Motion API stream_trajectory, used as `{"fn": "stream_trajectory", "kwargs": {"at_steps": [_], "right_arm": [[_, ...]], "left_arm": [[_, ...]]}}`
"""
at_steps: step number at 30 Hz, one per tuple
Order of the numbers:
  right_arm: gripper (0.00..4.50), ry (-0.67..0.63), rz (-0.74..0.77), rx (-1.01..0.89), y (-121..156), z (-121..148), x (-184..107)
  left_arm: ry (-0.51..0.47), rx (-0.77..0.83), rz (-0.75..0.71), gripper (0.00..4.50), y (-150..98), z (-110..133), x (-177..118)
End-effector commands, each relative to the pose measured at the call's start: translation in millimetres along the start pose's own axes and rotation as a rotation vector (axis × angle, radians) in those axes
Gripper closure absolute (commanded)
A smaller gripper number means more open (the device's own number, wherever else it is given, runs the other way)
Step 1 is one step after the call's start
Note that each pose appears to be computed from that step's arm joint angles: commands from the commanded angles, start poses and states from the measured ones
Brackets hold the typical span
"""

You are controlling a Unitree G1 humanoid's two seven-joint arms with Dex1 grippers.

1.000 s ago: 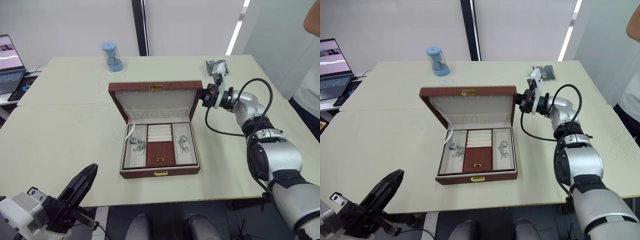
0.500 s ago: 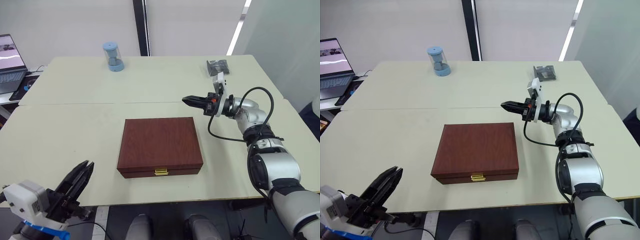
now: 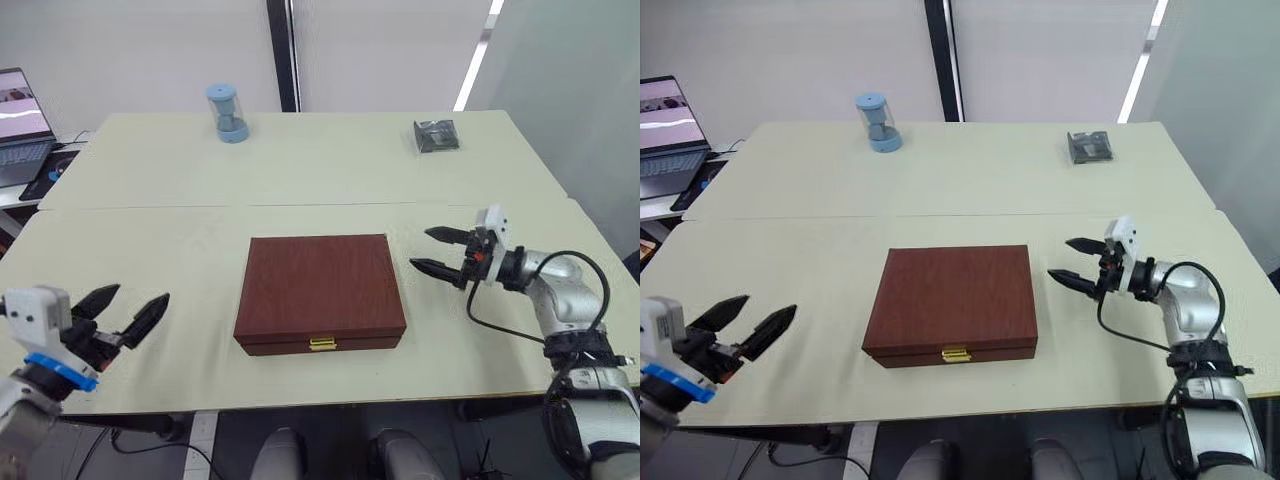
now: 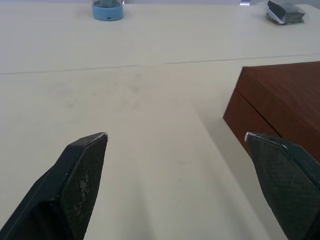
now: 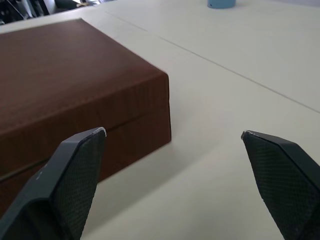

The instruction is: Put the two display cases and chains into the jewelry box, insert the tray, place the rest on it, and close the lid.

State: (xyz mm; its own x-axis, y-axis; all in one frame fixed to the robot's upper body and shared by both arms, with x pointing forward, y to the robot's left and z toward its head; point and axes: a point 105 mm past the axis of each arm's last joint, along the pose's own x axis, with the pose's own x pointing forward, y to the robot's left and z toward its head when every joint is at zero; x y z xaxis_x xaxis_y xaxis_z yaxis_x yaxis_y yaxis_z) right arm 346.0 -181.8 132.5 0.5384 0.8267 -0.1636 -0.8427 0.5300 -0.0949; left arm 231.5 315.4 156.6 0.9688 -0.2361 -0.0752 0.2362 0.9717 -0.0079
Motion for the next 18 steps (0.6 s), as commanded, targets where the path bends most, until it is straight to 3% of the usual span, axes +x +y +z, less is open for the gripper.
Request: {"fn": "stream_trajectory", "kwargs": {"at_steps": [1, 11, 18], "right_arm": [[0.02, -0.030, -0.084, -0.037, -6, 13, -22], [0.02, 0.079, -0.175, -0.009, 0, -2, -70], [0.02, 0.123, -0.247, -0.021, -8, -8, -90]], "left_arm": [[0.017, 0.055, -0.010, 0.00, 12, 6, 2], [0.090, 0.111, -0.010, 0.00, 30, 12, 6], [0.118, 0.106, -0.014, 0.00, 29, 10, 5]]}}
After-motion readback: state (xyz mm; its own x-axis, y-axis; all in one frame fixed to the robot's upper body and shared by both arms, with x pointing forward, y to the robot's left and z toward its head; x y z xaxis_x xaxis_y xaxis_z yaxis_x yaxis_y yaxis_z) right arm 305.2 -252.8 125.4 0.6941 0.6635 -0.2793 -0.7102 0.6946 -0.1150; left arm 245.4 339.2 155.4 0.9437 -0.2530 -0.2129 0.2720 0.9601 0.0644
